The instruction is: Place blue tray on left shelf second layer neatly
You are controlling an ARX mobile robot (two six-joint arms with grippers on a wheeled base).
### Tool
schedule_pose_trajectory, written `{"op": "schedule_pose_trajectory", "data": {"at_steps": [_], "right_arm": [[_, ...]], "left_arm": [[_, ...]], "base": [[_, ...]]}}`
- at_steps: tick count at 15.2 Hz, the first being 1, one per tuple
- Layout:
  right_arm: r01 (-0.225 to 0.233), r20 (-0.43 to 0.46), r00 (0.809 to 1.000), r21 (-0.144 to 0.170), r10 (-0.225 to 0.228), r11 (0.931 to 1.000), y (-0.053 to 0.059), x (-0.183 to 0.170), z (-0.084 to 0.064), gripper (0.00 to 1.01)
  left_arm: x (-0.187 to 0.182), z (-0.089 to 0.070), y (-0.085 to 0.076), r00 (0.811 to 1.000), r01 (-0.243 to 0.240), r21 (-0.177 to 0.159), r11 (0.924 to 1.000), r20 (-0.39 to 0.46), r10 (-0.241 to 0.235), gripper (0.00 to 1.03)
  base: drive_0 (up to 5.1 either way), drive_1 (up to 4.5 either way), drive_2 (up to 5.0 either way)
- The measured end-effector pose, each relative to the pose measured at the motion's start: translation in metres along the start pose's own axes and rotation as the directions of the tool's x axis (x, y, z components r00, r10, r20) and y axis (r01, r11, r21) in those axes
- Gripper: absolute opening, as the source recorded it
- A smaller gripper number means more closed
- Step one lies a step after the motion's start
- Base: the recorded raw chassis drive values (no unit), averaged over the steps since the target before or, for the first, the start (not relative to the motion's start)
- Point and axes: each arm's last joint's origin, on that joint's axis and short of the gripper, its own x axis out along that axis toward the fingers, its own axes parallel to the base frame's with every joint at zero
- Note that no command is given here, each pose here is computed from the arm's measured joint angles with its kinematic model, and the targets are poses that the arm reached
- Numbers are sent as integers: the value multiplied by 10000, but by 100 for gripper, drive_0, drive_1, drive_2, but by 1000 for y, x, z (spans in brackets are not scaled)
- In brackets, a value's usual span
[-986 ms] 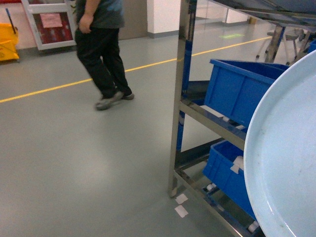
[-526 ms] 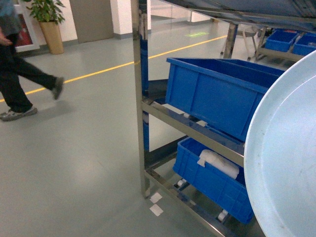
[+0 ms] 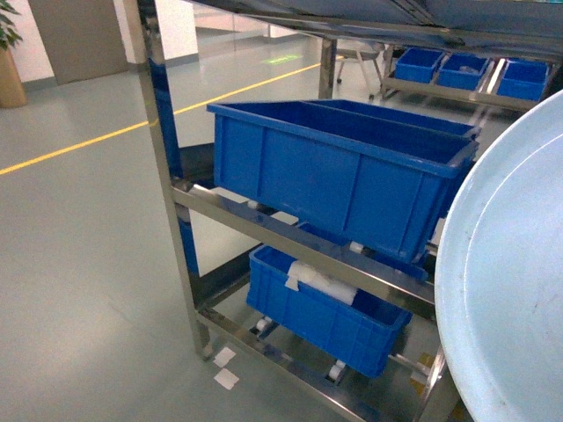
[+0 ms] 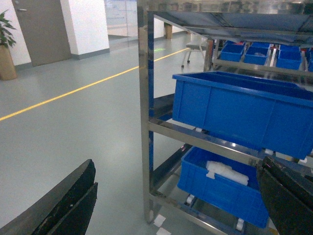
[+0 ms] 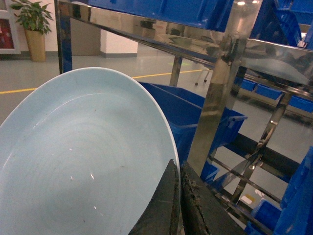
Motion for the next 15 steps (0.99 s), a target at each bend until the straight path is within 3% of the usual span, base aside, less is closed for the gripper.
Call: {"op": "schedule_pose_trajectory", "data": {"at_steps": [15], "right_arm": [[0,0,10000,0,0,10000,0,0,0,2]], "left_arm": [[0,0,0,10000,0,0,10000,8,0,98]], "base": [[-164,-164,-164]]}}
